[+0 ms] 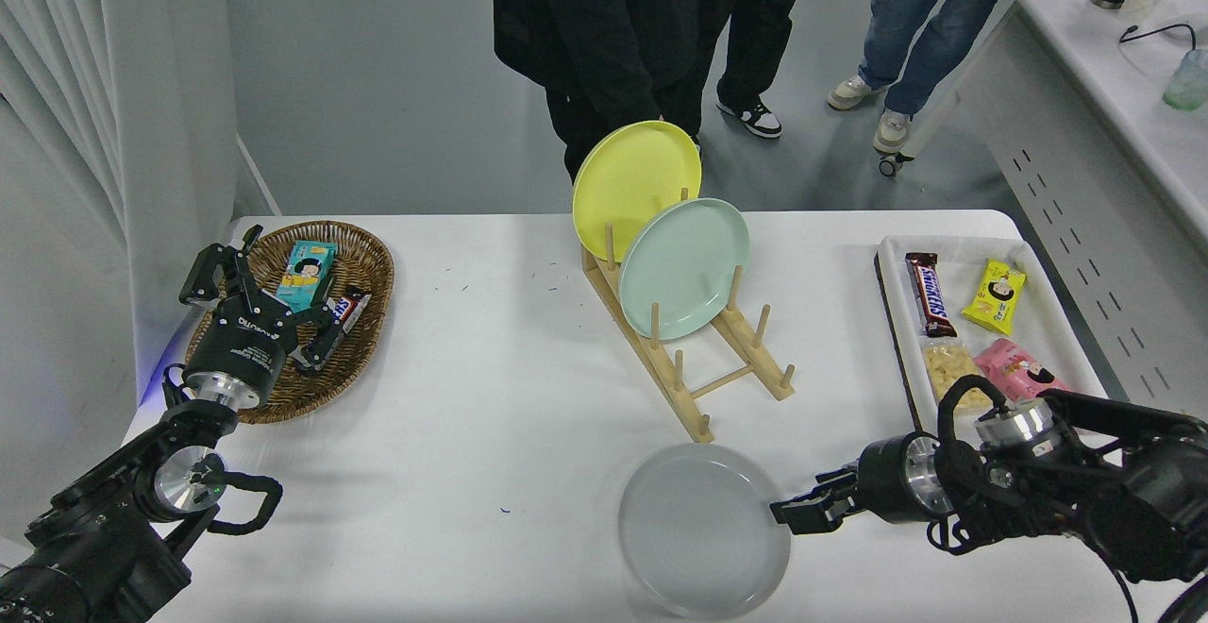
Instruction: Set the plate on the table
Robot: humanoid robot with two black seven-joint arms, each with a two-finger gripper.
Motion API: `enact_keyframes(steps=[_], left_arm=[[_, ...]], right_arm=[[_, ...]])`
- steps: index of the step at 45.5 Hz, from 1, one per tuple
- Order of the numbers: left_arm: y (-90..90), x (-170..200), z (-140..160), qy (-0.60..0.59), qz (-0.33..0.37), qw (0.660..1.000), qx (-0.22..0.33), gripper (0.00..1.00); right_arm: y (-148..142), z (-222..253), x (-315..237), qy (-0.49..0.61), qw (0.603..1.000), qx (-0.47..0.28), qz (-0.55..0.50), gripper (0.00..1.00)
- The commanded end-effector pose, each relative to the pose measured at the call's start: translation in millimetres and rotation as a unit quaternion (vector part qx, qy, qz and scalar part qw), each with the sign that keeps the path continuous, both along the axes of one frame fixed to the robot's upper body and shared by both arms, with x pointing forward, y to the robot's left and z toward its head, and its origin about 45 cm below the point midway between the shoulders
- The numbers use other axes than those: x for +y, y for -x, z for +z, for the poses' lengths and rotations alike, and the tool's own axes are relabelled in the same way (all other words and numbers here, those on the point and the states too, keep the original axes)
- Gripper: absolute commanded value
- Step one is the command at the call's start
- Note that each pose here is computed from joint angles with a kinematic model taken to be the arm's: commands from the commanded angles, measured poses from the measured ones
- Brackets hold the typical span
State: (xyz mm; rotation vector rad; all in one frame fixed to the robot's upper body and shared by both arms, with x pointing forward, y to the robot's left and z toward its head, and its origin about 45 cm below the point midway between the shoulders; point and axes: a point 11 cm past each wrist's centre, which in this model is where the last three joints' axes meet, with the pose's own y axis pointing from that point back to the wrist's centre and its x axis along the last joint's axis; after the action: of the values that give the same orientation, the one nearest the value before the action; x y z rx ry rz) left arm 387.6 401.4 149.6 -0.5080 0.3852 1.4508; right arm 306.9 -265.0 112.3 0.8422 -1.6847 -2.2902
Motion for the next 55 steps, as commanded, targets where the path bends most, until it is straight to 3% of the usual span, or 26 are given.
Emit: enact_keyframes(steps=[1,19,32,47,55], left_arm=[[0.0,0,0,0.000,0.000,1.000,0.000,0.98],[0.1,1,0,-0.001,0.000,1.000,0.000,0.98],[0.2,1,0,-0.001,0.001,1.000,0.000,0.98],[-0.1,0,0,0.000,0.001,1.000,0.000,0.98],[0.1,1,0,0.000,0.001,1.000,0.000,0.98]], right_arm=[[-14,18,-10,0.013,1.000,-0.021,0.002,1.00],[-53,77,0,0.001,0.991,-0.123,0.060,1.00],[-81,110,4,0.068,0.965,-0.208,0.145,1.00],[-114,138,-20,0.180,0.890,-0.350,0.230,1.00],[-135,157,-30,0.211,0.816,-0.454,0.289,1.00]])
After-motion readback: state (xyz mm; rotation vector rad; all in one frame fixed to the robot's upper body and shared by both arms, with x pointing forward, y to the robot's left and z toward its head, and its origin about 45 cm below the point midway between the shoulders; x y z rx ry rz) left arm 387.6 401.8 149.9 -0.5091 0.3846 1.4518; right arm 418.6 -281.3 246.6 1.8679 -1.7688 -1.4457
